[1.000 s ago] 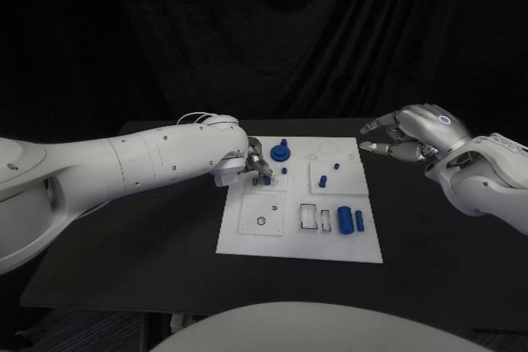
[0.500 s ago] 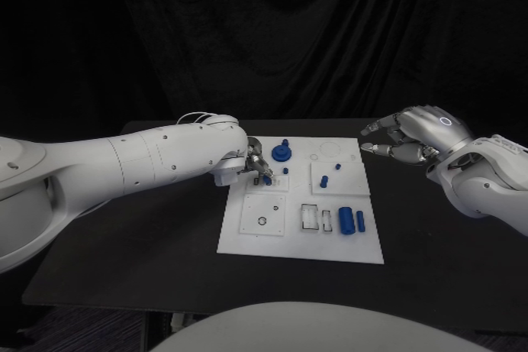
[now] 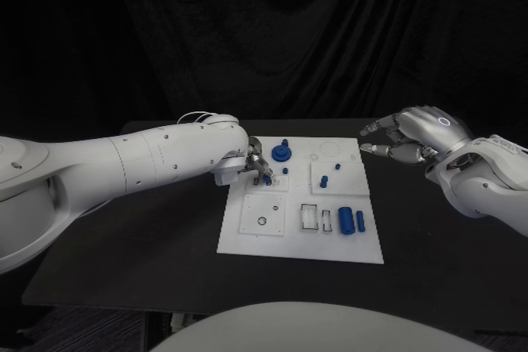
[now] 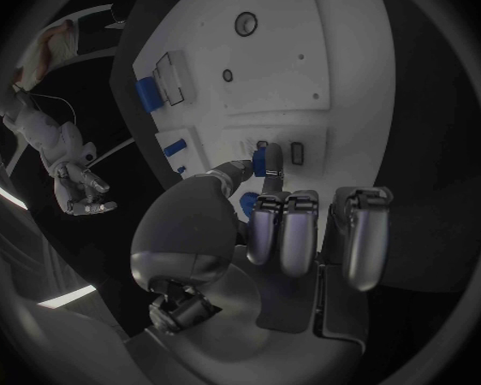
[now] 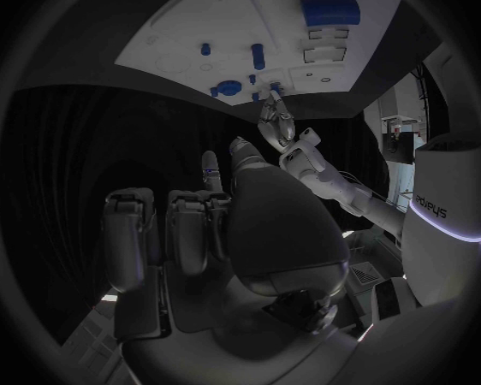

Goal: Assemble the parts on the task board

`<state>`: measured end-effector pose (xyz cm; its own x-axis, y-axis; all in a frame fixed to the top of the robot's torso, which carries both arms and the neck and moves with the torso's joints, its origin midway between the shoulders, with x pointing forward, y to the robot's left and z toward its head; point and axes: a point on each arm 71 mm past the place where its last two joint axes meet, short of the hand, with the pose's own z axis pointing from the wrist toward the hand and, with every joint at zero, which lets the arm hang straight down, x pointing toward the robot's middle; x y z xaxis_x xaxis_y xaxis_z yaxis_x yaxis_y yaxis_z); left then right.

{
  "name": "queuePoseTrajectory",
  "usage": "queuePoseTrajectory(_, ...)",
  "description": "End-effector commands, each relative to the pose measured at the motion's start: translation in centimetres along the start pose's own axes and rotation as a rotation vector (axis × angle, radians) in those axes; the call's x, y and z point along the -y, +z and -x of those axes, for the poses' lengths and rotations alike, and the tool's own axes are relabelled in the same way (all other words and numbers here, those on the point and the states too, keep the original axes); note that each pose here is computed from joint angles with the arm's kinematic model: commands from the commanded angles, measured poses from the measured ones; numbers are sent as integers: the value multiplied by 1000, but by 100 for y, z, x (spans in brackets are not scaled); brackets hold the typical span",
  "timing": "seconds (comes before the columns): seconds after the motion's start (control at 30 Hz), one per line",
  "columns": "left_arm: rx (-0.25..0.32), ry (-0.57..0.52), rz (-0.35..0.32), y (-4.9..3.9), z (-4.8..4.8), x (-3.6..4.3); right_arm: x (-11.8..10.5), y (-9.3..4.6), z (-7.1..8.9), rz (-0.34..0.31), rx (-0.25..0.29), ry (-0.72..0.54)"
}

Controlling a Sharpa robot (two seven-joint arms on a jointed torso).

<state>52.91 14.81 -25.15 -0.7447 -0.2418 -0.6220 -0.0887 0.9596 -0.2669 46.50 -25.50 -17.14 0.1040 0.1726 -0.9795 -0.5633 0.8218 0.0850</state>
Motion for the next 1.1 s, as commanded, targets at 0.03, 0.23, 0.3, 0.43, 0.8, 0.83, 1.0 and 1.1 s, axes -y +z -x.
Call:
queuePoseTrajectory(0.03, -12, 13, -16, 11, -24, 22, 11, -6, -7, -15, -1, -3)
queuePoseTrajectory(0.23, -16, 13, -15, 16, -30, 15, 16, -10, -8, -17, -2, -4)
queuePoseTrajectory(0.3, -18, 14, -15, 17, -36, 12, 16, -9, -9, -17, -3, -4)
queuePoseTrajectory(0.43, -22, 15, -15, 17, -48, 9, 13, -7, -11, -17, -3, -3)
queuePoseTrajectory(0.8, -29, 18, -17, 12, -70, 7, 16, -9, -12, -18, -4, -4)
queuePoseTrajectory(0.83, -28, 17, -17, 12, -69, 5, 16, -9, -12, -18, -4, -4)
queuePoseTrajectory(1.0, -25, 13, -15, 15, -68, -14, 16, -9, -12, -18, -4, -4)
queuePoseTrajectory(1.1, -25, 12, -14, 18, -70, -19, 14, -8, -13, -18, -5, -3)
